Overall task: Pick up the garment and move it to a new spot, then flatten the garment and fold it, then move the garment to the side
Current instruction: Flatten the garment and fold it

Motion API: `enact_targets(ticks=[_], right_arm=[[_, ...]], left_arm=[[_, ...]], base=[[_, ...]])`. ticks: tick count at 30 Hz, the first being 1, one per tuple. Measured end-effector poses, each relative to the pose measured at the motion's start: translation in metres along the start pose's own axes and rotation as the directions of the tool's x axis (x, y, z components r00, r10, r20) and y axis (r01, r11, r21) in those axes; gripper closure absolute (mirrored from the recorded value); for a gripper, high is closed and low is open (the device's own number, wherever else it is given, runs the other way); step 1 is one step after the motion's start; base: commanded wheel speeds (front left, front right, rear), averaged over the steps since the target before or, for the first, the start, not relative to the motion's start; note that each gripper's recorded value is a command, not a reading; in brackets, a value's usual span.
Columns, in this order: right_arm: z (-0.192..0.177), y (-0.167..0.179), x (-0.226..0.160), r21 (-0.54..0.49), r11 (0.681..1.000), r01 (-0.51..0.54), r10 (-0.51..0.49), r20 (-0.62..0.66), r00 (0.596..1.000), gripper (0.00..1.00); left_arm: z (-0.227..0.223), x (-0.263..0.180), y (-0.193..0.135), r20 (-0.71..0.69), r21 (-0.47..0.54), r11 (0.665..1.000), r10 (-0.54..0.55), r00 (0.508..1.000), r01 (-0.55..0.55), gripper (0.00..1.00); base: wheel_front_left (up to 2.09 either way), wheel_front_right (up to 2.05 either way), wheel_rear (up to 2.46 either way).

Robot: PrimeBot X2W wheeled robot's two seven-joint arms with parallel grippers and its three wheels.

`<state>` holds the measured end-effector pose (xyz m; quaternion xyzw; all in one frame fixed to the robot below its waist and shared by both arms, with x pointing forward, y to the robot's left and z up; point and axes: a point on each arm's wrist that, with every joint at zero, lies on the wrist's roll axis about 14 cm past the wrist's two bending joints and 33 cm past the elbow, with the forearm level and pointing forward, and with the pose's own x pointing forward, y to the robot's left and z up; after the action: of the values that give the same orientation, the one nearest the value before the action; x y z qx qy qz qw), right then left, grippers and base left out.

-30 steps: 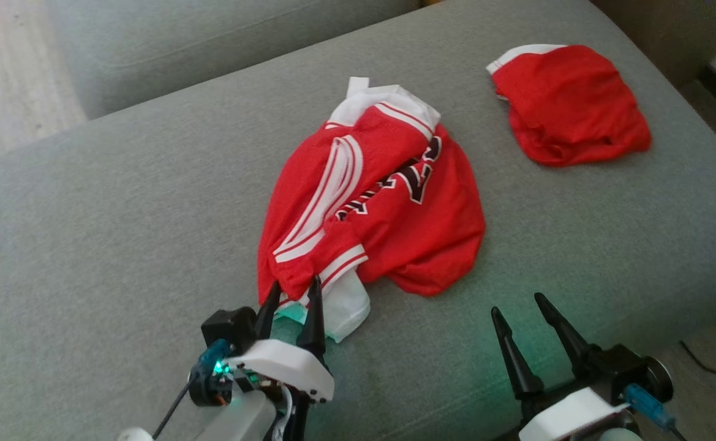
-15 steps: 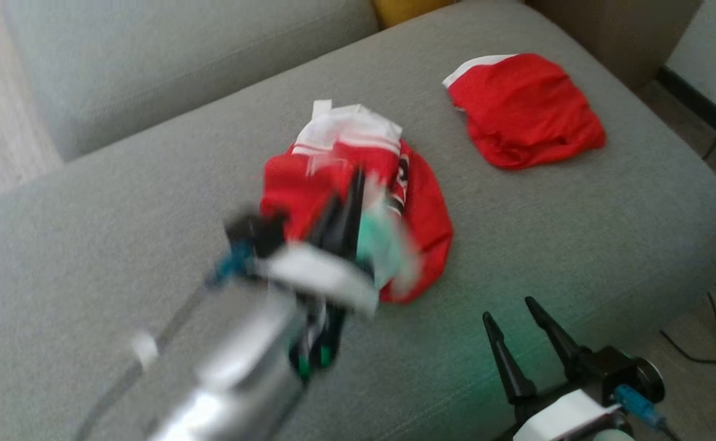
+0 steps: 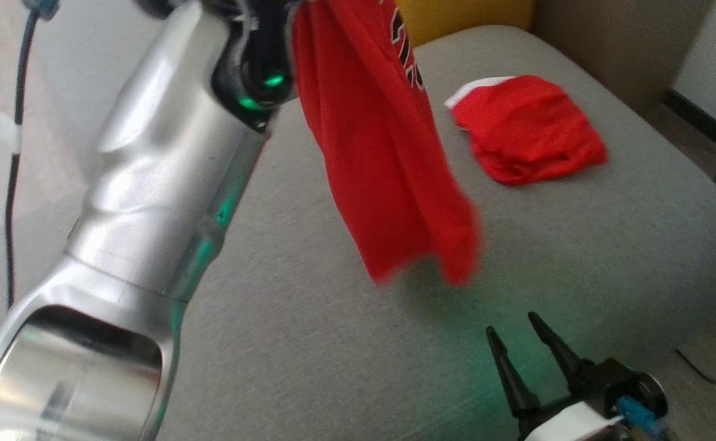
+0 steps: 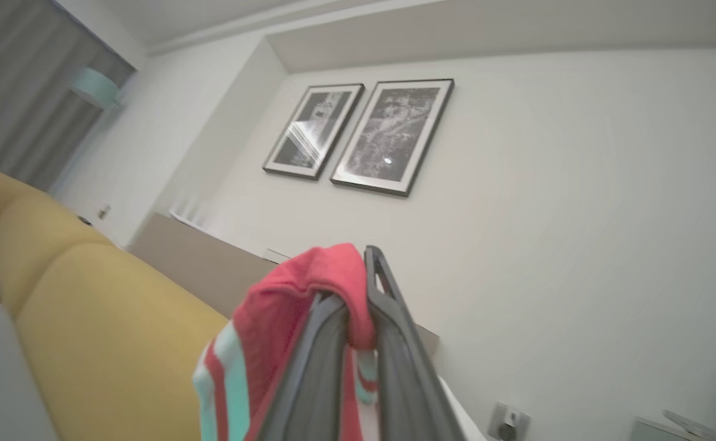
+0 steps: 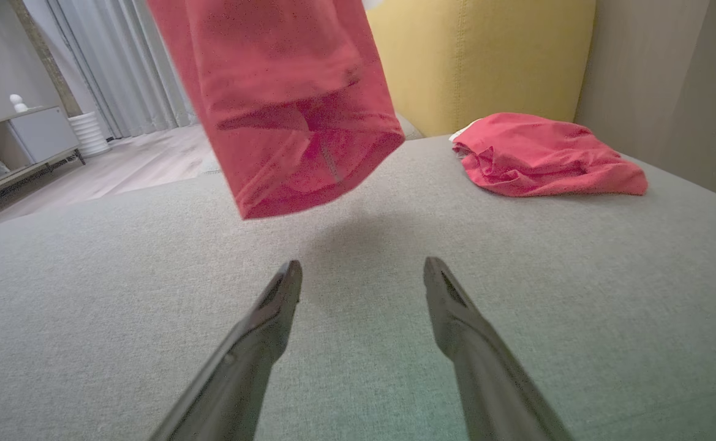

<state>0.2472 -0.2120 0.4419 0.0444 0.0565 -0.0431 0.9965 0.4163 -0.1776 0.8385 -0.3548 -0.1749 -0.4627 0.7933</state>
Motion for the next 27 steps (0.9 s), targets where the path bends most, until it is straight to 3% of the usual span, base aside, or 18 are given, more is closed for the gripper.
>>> enact_targets(ticks=[3, 6, 8, 11, 12, 13, 15, 19, 21, 25, 27], right_arm=[[0.002, 0.006, 0.009, 0.0, 1.0, -0.025, 0.025, 0.002, 1.0, 0.0], [0.002, 0.016, 0.018, 0.002, 0.998, -0.06, 0.06, -0.004, 0.998, 0.0], [0.0, 0.025, 0.025, 0.008, 0.996, -0.084, 0.084, -0.016, 0.996, 0.0], [-0.006, 0.033, 0.033, 0.01, 0.994, -0.109, 0.11, -0.047, 0.993, 0.0], [-0.009, 0.035, 0.036, 0.009, 0.993, -0.117, 0.117, -0.06, 0.991, 0.0], [-0.011, 0.037, 0.039, 0.009, 0.992, -0.124, 0.124, -0.068, 0.99, 0.0], [-0.012, 0.039, 0.046, 0.006, 0.991, -0.135, 0.135, -0.079, 0.988, 0.0], [-0.018, 0.042, 0.055, 0.004, 0.989, -0.149, 0.149, -0.104, 0.983, 0.0], [-0.021, 0.044, 0.057, 0.004, 0.988, -0.156, 0.155, -0.116, 0.981, 0.0], [-0.022, 0.045, 0.062, 0.002, 0.987, -0.16, 0.159, -0.121, 0.98, 0.0], [-0.022, 0.044, 0.062, 0.003, 0.988, -0.156, 0.155, -0.123, 0.98, 0.0]], left_arm=[[-0.008, -0.021, 0.049, -0.031, 0.091, 0.989, 0.121, 0.992, -0.117, 1.0], [-0.046, -0.08, 0.117, -0.135, 0.139, 0.95, 0.298, 0.945, -0.28, 1.0], [-0.07, -0.137, 0.168, -0.206, 0.173, 0.893, 0.445, 0.872, -0.415, 1.0], [-0.089, -0.231, 0.234, -0.269, 0.235, 0.772, 0.636, 0.723, -0.591, 1.0], [-0.09, -0.259, 0.252, -0.274, 0.257, 0.724, 0.69, 0.67, -0.641, 0.69], [-0.089, -0.286, 0.267, -0.271, 0.273, 0.671, 0.741, 0.615, -0.689, 0.0], [-0.083, -0.331, 0.289, -0.255, 0.321, 0.578, 0.816, 0.52, -0.75, 0.0], [-0.067, -0.382, 0.31, -0.187, 0.353, 0.438, 0.899, 0.396, -0.827, 0.0], [-0.053, -0.385, 0.313, -0.142, 0.415, 0.432, 0.9, 0.412, -0.801, 0.0], [-0.04, -0.355, 0.296, -0.099, 0.569, 0.508, 0.823, 0.56, -0.646, 0.0], [-0.052, -0.354, 0.283, -0.128, 0.626, 0.531, 0.793, 0.596, -0.571, 0.0]], base=[[0.0, 0.0, 0.0], [0.0, 0.0, 0.0], [0.0, 0.0, 0.0], [0.0, 0.0, 0.0], [0.0, 0.0, 0.0], [0.0, 0.0, 0.0], [0.0, 0.0, 0.0], [0.0, 0.0, 0.0], [0.0, 0.0, 0.0], [0.0, 0.0, 0.0], [0.0, 0.0, 0.0]])
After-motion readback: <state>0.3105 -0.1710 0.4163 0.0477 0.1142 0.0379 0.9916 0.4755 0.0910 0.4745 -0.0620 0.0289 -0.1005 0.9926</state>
